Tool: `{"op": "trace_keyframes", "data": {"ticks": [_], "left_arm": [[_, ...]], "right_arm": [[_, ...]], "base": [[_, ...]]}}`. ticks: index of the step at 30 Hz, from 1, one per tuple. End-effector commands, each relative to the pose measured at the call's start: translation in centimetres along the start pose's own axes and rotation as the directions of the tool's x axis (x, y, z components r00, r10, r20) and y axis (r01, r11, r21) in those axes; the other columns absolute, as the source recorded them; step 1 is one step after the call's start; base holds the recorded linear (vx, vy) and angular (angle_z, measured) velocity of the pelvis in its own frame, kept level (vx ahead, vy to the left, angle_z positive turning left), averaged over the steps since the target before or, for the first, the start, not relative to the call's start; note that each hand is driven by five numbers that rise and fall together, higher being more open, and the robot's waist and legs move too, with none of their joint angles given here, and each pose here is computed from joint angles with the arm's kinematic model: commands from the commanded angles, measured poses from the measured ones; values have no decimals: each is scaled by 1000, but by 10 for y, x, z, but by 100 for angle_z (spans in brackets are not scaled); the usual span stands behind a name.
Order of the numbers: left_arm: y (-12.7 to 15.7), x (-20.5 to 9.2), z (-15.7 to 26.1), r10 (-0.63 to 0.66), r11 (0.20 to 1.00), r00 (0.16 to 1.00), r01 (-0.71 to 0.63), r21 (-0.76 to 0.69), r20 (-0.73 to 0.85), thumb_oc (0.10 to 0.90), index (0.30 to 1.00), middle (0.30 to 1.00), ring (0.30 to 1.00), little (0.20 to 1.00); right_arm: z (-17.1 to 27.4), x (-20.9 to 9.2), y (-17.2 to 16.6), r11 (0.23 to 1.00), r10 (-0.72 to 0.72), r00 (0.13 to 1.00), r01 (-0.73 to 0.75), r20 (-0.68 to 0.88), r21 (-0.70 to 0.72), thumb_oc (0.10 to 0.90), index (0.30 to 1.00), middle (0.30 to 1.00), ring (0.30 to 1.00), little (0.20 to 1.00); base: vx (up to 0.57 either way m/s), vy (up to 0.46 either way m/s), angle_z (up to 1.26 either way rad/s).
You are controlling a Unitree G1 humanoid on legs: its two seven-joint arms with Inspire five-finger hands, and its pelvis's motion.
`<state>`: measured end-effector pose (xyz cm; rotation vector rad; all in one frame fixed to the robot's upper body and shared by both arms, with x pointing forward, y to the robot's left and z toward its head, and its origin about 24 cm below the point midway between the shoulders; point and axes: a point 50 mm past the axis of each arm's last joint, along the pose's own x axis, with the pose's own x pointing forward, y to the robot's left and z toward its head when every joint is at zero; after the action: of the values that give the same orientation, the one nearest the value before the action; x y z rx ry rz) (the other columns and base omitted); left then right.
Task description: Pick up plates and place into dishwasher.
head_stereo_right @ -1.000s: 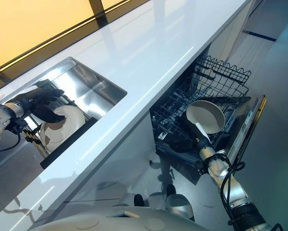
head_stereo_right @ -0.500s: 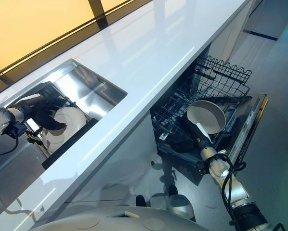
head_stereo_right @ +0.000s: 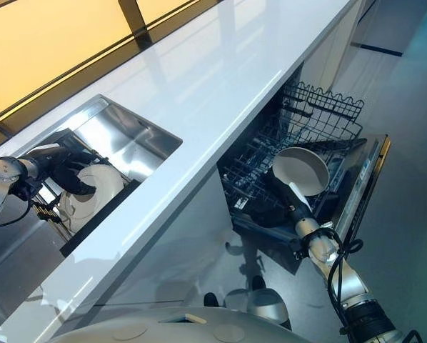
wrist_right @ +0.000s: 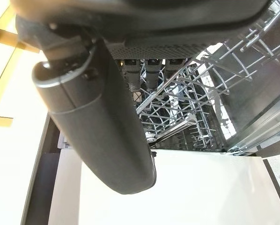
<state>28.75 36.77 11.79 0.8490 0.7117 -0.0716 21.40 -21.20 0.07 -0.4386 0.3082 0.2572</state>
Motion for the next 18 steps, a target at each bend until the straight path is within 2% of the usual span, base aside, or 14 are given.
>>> {"op": "trace_keyframes", "data": {"ticks": [1,18], "left_arm": [[64,-23,38,255,966,959,-258,13,123,800,900,900,900,900],[21,-7,60,58,995,984,-70,64,171,800,900,900,900,900]], "right_arm": [[28,-1,0,998,51,987,-46,152,-36,800,900,900,900,900],[29,1,2,993,107,981,-97,160,-69,800,900,900,900,900]], "base": [[31,-4,-3],[9,0,-2]]}}
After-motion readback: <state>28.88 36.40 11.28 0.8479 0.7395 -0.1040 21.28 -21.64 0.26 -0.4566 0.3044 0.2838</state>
